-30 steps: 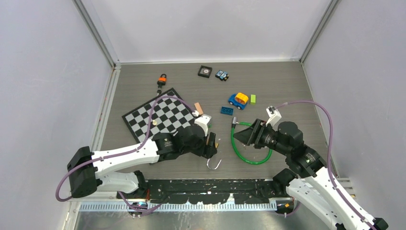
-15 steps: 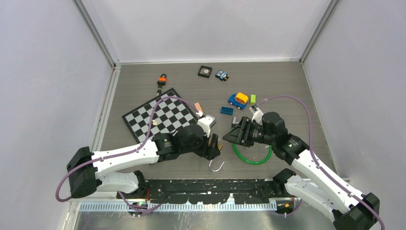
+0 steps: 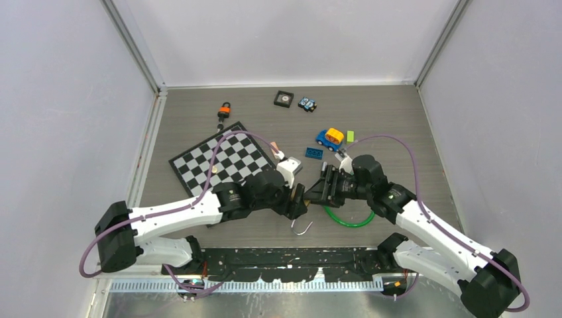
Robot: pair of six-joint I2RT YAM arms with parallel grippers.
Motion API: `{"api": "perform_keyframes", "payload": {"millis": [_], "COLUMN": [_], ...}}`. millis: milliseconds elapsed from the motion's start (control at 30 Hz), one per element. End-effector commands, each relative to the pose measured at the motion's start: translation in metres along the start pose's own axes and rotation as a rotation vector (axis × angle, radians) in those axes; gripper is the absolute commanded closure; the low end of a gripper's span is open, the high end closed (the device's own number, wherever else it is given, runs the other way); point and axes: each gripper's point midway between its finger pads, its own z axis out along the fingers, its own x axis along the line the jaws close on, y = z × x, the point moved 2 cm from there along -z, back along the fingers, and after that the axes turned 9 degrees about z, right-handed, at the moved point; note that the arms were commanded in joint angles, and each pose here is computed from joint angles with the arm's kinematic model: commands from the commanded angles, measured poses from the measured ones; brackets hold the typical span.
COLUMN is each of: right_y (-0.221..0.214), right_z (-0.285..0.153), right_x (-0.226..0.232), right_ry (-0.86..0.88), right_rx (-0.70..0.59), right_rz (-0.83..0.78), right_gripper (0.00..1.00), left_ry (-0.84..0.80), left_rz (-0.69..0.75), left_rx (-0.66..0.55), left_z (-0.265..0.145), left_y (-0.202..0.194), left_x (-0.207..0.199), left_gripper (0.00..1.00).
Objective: Lock with the key
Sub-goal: Pick up the lock from the center of the board.
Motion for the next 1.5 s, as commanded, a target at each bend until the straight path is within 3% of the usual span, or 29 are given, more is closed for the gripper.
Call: {"api": "perform_keyframes", "payload": {"millis": [0, 133, 467, 533, 600, 700, 733, 800, 900, 933, 1000, 1200, 1300, 1367, 1467], "right_y": [-0.010, -0.011, -0.007, -0.008, -0.009, -0.007, -0.005, 0.002, 0.015, 0.020, 0.032, 0.065, 0.078, 0.084, 0.090], "right_z": [0.005, 0.012, 0.018, 0.018, 0.018, 0.016, 0.015, 0.011, 0.002, -0.002, -0.013, -0.046, -0.064, -0.075, -0.088], "right_x": [0.010, 0.007, 0.002, 0.002, 0.003, 0.006, 0.007, 0.009, 0.012, 0.010, 0.011, 0.018, 0.028, 0.032, 0.035], "right_ry": [0.038, 0.013, -0.017, -0.016, -0.010, -0.001, 0.001, -0.002, -0.009, -0.027, -0.051, -0.010, 0.079, 0.119, 0.189], "right_rx": [0.054, 0.068, 0.051, 0.059, 0.071, 0.054, 0.032, -0.026, -0.138, -0.178, -0.282, -0.585, -0.701, -0.764, -0.836], "right_rz": [-0.019, -0.022, -0.019, -0.029, -0.033, -0.036, -0.039, -0.046, -0.057, -0.053, -0.029, 0.178, 0.221, 0.230, 0.256], "right_gripper": [0.47, 0.48, 0.66, 0.75, 0.95, 0.99, 0.99, 0.99, 0.99, 0.99, 0.99, 0.99, 0.99, 0.99, 0.99], "left_ry": [-0.124, -0.163, -0.212, -0.210, -0.208, -0.189, -0.177, -0.160, -0.154, -0.156, -0.164, -0.177, -0.211, -0.276, -0.393], "left_rz": [0.025, 0.029, 0.055, 0.057, 0.058, 0.058, 0.058, 0.055, 0.044, 0.039, 0.035, 0.018, -0.015, -0.043, -0.080], "left_rx": [-0.194, -0.182, -0.182, -0.183, -0.181, -0.166, -0.157, -0.144, -0.162, -0.174, -0.194, -0.185, -0.180, -0.203, -0.212], "left_z": [-0.009, -0.008, -0.011, -0.011, -0.011, -0.010, -0.010, -0.012, -0.019, -0.023, -0.028, -0.035, -0.034, -0.033, -0.031], "left_y": [0.067, 0.067, 0.063, 0.061, 0.060, 0.057, 0.056, 0.054, 0.055, 0.056, 0.056, 0.043, 0.035, 0.036, 0.035], "left_x": [-0.033, -0.040, -0.045, -0.044, -0.044, -0.041, -0.039, -0.036, -0.034, -0.034, -0.034, -0.031, -0.034, -0.044, -0.062], "left_gripper": [1.00, 1.00, 1.00, 1.00, 1.00, 0.98, 0.90, 0.60, 0.27, 0.20, 0.16, 0.21, 0.37, 0.54, 0.68]}}
